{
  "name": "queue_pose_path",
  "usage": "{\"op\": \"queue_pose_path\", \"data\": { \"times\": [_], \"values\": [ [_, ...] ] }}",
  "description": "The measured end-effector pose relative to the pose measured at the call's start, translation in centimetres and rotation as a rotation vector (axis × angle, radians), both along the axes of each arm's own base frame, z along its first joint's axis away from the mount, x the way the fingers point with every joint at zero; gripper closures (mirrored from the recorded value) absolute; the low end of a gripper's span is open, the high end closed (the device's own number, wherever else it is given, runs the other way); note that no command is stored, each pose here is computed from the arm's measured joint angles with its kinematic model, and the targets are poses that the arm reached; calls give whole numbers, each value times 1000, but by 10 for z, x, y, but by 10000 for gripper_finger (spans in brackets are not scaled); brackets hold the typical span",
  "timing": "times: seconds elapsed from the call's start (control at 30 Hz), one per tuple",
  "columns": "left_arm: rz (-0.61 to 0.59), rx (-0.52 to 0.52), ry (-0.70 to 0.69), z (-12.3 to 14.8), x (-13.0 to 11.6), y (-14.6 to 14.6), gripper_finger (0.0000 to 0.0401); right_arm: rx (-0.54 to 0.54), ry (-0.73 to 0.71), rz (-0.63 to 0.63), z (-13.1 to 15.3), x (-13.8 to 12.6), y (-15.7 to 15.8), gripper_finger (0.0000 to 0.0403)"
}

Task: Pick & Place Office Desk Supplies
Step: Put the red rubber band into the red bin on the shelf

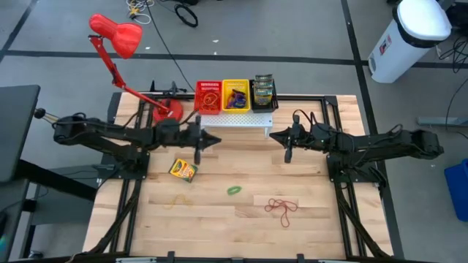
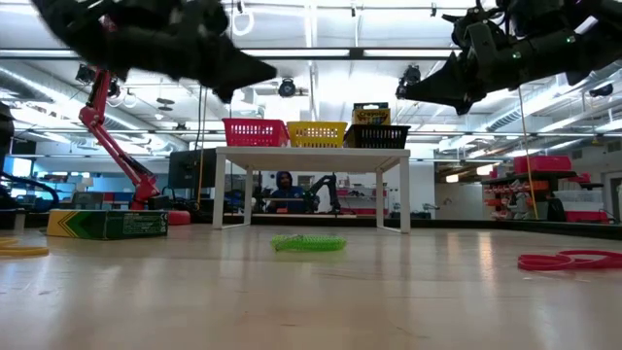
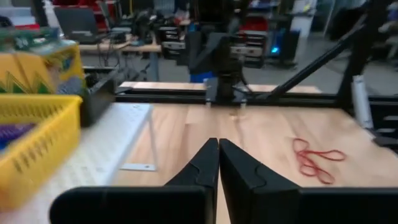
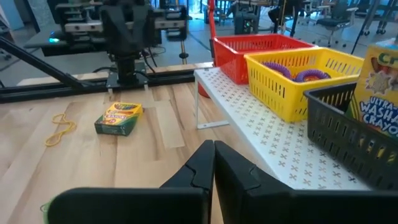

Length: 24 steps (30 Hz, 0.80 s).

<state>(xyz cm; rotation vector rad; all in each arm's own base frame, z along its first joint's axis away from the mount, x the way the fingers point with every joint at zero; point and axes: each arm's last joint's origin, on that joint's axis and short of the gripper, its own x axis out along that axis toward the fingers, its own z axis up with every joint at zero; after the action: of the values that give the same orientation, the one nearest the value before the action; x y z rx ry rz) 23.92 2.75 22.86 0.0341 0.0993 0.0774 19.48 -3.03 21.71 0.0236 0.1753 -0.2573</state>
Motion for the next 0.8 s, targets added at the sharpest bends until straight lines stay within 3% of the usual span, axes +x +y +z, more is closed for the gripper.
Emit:
{"op": "queue_pose_path", "data": {
  "times": [0.13,0.27,0.43,0.57,0.8],
  "values": [
    [-32,-15,-90,-26,-18,-10,385,17,17,1,-4,3,0,382],
    [31,-6,-172,-44,-36,-13,385,33,91,47,-9,9,13,383],
    [102,-26,-189,-55,-48,-13,384,24,306,9,-4,15,46,398],
    [104,-21,-179,-56,-48,-12,383,119,438,13,-1,14,71,392],
    [104,-21,-176,-57,-48,-12,383,240,710,-22,-19,11,103,374]
  ]
}}
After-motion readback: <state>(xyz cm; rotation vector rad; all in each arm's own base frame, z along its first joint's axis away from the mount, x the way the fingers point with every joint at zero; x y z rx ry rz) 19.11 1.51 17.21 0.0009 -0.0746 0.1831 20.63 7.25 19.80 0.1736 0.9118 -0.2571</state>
